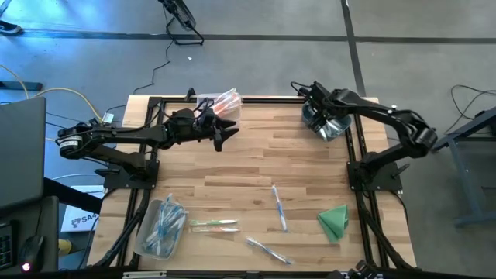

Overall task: Pick & Place Toothbrushes
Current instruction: Put the top blue toothbrush into the gray bin

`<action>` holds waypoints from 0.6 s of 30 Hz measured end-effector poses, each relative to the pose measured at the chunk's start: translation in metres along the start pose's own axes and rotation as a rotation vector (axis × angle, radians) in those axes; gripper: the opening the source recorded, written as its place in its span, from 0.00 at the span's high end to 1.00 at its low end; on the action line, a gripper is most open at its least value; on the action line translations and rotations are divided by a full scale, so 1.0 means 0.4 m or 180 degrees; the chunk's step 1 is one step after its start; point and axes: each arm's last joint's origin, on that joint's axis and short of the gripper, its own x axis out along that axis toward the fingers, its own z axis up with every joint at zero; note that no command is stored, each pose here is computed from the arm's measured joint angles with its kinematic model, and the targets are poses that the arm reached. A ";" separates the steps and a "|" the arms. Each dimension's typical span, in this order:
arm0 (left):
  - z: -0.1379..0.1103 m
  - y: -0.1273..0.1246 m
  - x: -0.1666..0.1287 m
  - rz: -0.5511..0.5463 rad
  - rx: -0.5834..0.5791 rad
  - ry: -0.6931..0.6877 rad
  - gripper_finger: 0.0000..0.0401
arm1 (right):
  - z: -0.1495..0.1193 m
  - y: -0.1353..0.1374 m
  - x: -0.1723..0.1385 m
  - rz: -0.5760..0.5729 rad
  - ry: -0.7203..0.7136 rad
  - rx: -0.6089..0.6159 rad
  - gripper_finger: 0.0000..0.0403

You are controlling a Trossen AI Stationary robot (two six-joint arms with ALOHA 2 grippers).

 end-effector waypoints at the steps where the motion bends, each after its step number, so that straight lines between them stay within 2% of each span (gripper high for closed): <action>1: -0.001 0.000 0.000 0.0004 0.0000 0.0009 0.56 | 0.002 -0.003 -0.009 -0.0001 -0.0001 -0.0016 0.62; 8: -0.003 0.001 0.000 0.0018 -0.0002 0.0043 0.56 | 0.015 -0.024 -0.078 0.0137 -0.0333 0.0031 0.67; 18: -0.003 0.001 0.000 0.0017 -0.0023 0.0042 0.56 | 0.002 -0.018 -0.134 0.1229 -0.0654 0.0023 0.84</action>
